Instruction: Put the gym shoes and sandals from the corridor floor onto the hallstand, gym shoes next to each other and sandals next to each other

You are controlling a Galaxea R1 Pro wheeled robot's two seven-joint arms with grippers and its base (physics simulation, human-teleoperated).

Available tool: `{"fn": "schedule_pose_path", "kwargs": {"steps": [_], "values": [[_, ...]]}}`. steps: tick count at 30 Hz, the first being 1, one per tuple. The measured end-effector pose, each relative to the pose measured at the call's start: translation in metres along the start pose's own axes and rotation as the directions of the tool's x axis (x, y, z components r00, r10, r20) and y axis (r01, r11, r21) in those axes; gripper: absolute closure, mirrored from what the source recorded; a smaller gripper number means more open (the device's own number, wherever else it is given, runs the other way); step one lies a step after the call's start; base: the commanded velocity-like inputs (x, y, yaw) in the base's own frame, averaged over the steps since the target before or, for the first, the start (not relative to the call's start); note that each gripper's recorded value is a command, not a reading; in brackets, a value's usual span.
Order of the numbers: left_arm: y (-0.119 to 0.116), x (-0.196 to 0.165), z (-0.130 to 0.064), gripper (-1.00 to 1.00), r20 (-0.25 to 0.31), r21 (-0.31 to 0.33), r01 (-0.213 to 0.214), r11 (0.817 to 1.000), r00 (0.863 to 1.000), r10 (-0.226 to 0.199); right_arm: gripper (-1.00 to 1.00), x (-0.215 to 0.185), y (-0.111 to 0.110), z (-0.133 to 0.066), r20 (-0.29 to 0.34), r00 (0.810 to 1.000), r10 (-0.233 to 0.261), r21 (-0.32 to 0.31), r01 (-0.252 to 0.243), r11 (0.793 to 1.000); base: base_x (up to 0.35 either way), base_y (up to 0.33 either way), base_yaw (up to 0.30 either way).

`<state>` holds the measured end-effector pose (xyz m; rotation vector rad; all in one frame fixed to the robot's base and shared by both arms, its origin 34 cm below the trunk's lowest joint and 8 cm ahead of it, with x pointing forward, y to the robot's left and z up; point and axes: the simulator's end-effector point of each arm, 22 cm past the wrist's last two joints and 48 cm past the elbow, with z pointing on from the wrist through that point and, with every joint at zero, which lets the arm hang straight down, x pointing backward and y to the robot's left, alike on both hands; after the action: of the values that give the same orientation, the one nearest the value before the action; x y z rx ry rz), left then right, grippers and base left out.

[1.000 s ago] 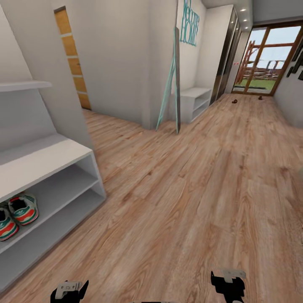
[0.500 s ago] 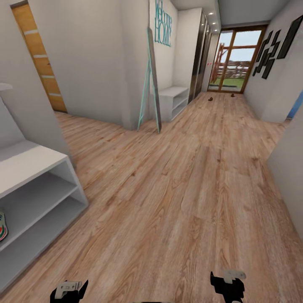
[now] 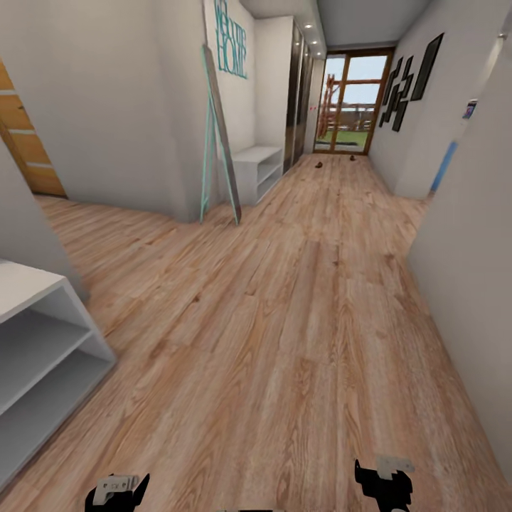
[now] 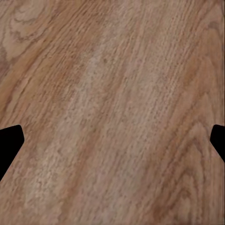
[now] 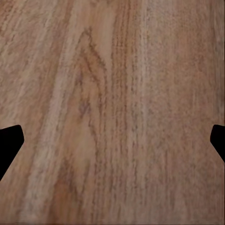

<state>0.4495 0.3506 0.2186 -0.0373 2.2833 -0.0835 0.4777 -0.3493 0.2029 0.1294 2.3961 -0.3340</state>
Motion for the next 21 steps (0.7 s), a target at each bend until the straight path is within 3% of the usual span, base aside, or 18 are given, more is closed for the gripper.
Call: {"fn": "schedule_pose_path", "kwargs": {"steps": [13,21], "values": [[-0.0003,-0.0004,0.0001,-1.0,0.002,0.0,0.001,1.0,1.0,-0.001,-1.0,-0.0004,0.0004,0.0,0.001,1.0,-0.001,-0.001,0.001,1.0,0.011,0.0,-0.3],[0.0007,-0.001,-0.0002,-1.0,0.004,-0.004,0.006,1.0,1.0,-0.006,-1.0,-0.0003,0.0008,-0.0003,0.001,1.0,0.0,-0.001,0.0,1.0,0.278,0.0,-0.221]]}}
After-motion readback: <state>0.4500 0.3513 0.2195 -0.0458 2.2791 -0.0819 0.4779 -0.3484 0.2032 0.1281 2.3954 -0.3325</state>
